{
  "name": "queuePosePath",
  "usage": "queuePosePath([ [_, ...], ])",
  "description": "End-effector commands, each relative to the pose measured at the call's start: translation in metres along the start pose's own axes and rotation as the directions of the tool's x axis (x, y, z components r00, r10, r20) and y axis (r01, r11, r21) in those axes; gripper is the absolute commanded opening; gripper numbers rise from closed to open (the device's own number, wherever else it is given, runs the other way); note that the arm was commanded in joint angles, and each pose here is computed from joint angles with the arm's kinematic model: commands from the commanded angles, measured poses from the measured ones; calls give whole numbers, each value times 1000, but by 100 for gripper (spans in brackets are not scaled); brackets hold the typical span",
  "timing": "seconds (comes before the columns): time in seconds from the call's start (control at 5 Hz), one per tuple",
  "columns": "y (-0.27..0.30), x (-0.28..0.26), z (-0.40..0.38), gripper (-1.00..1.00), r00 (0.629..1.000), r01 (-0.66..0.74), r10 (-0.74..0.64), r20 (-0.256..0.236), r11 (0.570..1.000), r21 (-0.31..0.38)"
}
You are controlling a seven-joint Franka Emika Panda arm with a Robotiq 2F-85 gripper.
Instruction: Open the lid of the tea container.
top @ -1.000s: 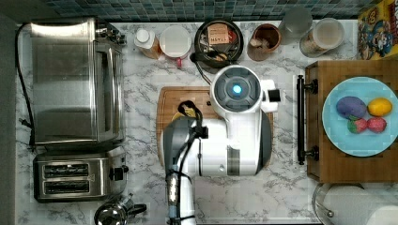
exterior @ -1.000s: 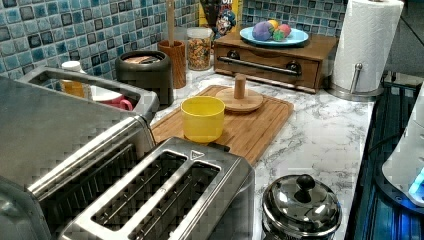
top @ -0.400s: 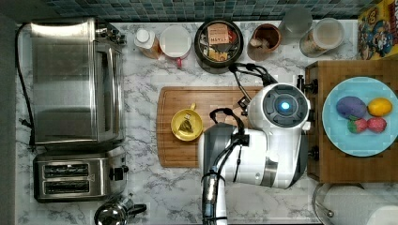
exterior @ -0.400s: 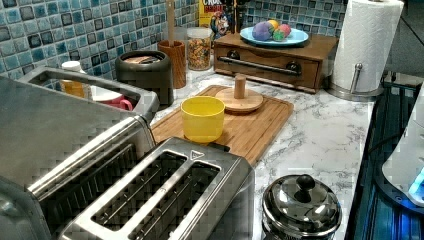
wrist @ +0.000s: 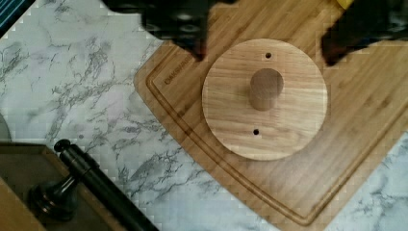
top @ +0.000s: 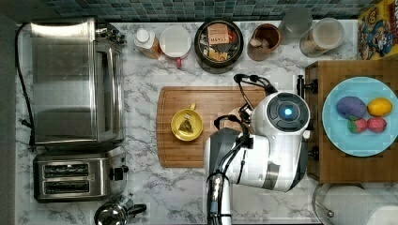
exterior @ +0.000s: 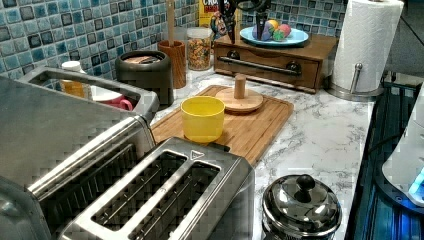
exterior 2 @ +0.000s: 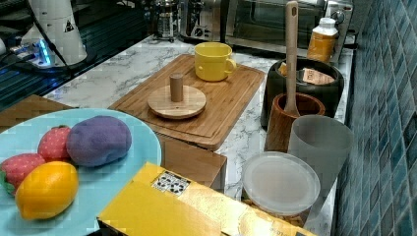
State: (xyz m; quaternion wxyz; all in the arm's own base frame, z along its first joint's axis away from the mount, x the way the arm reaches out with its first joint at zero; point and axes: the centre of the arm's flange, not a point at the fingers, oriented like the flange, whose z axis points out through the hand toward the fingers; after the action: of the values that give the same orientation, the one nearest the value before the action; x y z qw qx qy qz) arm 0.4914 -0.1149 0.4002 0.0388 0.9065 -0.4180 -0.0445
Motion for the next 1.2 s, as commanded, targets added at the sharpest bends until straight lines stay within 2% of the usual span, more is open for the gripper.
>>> queuePosePath([
  [0.2, 11, -6, 69, 100, 997, -78, 79, -20, 997, 27],
  [0.6, 8, 6, 105, 100, 996, -94, 94, -6, 996, -8],
  [0.8, 6, 8, 117, 100, 996, -89, 89, -3, 996, 28],
  [1.2, -14, 8, 144, 100, 999, -36, 36, 23, 999, 18],
])
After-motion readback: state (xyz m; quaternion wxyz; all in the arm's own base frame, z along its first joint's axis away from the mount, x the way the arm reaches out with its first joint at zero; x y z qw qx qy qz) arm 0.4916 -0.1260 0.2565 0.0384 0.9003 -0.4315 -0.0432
